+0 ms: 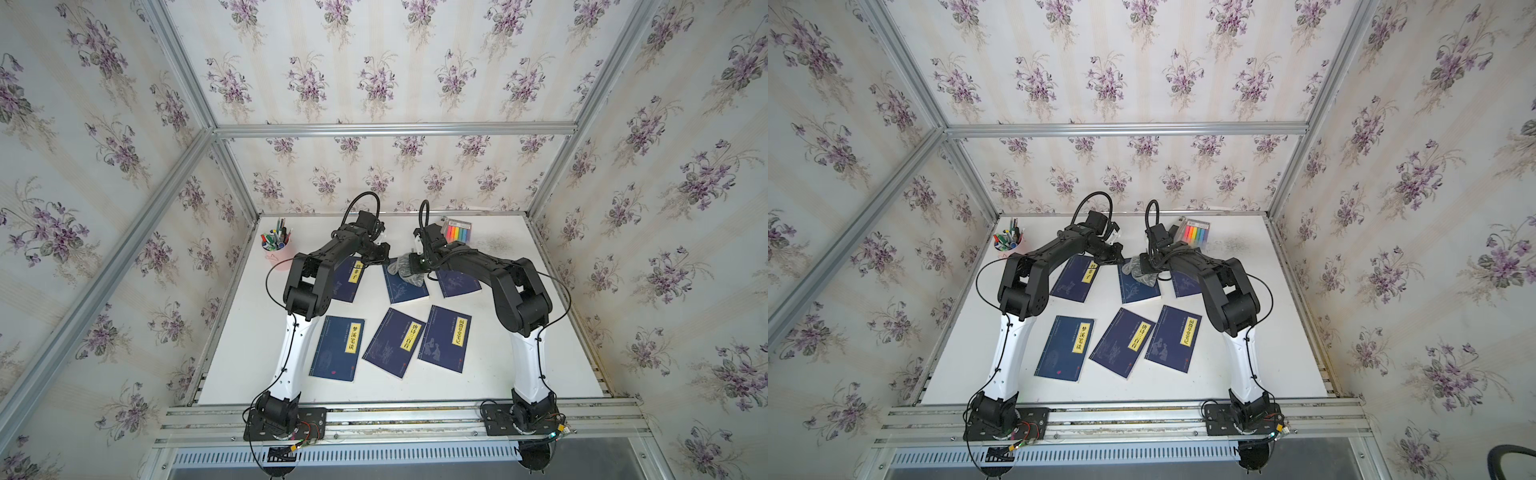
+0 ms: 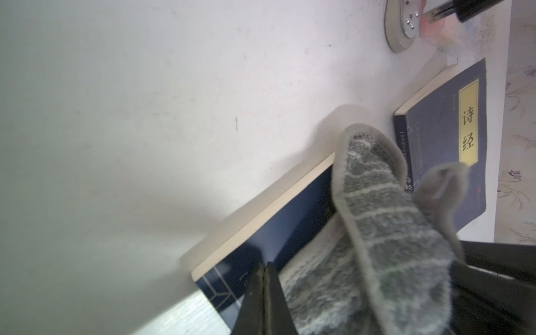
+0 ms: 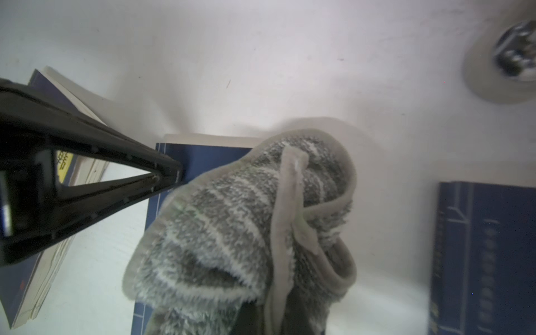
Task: Wipe the cover of the book
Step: Wipe the dirt from the cover of the book.
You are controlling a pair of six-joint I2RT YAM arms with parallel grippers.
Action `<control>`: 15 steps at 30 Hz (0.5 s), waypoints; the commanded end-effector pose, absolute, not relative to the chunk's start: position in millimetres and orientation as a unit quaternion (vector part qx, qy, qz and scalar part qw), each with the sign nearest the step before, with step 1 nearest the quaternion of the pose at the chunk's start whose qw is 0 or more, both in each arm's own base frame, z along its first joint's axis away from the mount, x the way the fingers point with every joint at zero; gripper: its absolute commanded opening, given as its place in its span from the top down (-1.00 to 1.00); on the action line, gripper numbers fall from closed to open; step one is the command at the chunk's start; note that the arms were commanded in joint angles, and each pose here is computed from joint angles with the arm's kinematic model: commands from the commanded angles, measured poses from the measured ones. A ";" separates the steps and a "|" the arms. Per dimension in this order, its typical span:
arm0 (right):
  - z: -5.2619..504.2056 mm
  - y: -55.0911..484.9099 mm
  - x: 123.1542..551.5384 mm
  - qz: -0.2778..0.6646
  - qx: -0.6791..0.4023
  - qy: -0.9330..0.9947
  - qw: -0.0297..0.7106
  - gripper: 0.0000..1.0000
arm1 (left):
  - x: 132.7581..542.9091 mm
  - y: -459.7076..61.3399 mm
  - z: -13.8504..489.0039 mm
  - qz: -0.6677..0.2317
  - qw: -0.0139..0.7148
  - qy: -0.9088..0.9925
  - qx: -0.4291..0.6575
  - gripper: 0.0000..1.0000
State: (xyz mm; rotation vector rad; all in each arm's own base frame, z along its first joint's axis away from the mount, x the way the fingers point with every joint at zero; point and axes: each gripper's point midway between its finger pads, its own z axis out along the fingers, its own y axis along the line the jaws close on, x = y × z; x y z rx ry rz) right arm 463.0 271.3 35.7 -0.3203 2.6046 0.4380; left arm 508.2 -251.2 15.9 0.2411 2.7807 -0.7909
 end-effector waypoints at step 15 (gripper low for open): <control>-10.4 284.8 385.2 0.161 -0.138 0.961 0.178 1.00 | 490.7 -234.3 3.5 -0.242 0.085 0.964 0.065 1.00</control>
